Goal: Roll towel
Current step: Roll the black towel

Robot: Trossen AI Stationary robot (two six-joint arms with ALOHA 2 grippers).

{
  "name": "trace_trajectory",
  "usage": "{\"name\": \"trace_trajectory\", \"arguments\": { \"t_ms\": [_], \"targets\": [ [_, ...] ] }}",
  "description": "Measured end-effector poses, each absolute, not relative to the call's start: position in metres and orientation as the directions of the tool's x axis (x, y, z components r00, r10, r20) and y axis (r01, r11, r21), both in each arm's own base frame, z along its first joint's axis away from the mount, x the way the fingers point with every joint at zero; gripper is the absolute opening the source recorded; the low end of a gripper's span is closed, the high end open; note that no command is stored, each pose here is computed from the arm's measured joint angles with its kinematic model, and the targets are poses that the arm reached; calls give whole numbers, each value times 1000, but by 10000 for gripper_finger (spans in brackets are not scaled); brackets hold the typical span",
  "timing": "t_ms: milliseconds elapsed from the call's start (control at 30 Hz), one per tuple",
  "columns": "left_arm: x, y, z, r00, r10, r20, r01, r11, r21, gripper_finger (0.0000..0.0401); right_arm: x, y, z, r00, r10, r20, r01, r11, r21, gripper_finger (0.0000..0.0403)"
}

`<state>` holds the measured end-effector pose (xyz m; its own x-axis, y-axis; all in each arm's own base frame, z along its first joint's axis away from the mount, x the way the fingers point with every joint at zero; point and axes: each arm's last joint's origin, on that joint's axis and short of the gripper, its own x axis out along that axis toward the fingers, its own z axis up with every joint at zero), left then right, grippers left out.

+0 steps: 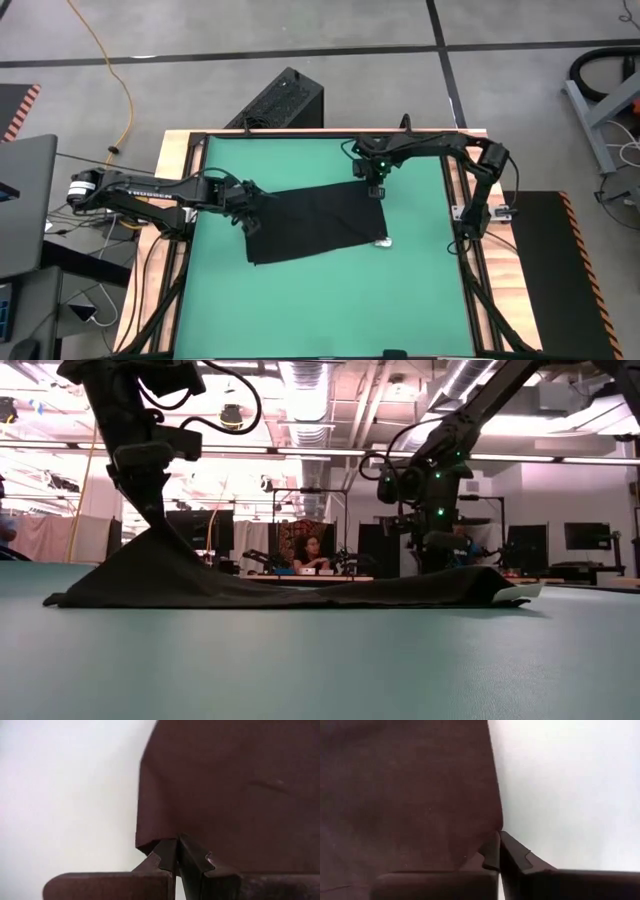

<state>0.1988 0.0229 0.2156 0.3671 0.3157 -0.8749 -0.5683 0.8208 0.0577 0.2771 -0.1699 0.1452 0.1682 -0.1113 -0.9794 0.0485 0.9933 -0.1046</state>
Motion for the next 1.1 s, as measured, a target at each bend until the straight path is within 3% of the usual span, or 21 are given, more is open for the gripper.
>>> {"name": "trace_trajectory", "arguments": {
  "t_ms": [233, 533, 867, 1100],
  "targets": [
    [199, 25, 216, 356, 374, -856, -576, 810, 114, 0, 280, -163, 145, 148, -127, -981, 50, 991, -121, 5],
    [197, 26, 216, 330, 408, -851, -579, 799, 159, 0, 286, -143, 155, 105, -257, -961, -11, 966, -259, 2],
    [193, 28, 216, 280, 501, -819, -571, 773, 277, 0, 267, -134, 212, 199, -375, -905, 111, 926, -360, 1],
    [201, 32, 245, 298, 627, -720, -564, 724, 397, 0, 251, -115, 254, 251, -525, -813, 178, 851, -495, 1]
  ]
}}
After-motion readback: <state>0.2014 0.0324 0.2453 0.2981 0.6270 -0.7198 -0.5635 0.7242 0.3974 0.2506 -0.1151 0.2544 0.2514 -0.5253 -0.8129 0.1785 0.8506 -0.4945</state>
